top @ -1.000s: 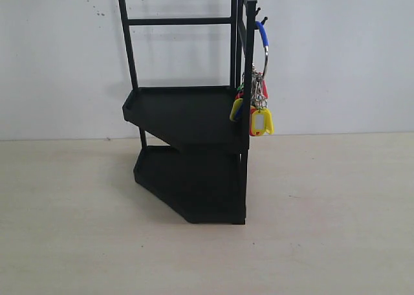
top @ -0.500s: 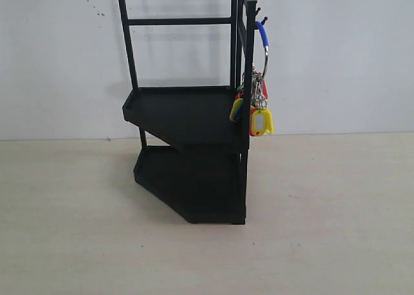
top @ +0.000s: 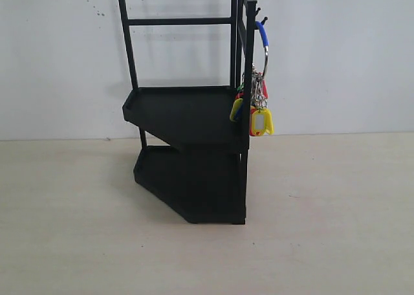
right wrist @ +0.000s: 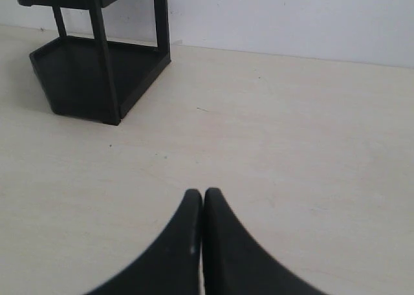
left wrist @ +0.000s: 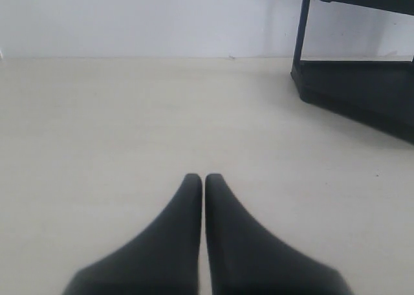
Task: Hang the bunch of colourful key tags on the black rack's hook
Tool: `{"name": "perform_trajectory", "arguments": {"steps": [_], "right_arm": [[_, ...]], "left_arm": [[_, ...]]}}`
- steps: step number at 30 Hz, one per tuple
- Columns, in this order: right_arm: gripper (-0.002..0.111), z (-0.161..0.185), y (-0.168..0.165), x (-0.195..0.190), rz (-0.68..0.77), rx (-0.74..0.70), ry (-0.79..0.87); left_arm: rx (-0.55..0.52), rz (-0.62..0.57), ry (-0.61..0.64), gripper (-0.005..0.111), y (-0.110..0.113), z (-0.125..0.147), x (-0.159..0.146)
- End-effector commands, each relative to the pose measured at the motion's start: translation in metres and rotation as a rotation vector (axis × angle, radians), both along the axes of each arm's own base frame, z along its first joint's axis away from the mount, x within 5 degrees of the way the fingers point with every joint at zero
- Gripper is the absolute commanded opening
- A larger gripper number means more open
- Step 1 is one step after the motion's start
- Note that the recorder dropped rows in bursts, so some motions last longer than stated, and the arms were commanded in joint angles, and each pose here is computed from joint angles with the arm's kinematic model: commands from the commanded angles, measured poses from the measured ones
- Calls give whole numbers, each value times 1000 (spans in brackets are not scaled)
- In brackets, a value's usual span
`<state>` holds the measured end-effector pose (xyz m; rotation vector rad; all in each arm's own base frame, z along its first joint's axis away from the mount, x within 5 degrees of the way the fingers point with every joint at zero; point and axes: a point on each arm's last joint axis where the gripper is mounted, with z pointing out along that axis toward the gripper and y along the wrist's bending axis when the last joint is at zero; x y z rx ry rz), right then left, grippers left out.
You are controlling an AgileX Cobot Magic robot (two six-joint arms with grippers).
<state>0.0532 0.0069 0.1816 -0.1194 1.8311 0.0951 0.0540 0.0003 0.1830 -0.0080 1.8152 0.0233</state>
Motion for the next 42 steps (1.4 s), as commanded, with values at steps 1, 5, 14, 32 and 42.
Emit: {"name": "perform_trajectory", "arguments": {"steps": [1, 5, 14, 32, 42], "right_arm": [[0, 1, 0, 0, 7, -11, -9], [0, 1, 0, 0, 7, -11, -9], [0, 1, -5, 0, -95, -12, -9], [0, 1, -10, 0, -198, 4, -8], [0, 1, -10, 0, -198, 5, -8]], "left_arm": [[-17, 7, -20, 4, 0, 2, 0], [-17, 7, -20, 4, 0, 2, 0], [-17, 7, -20, 4, 0, 2, 0], [-17, 7, -20, 4, 0, 2, 0], [-17, 7, -20, 4, 0, 2, 0]]}}
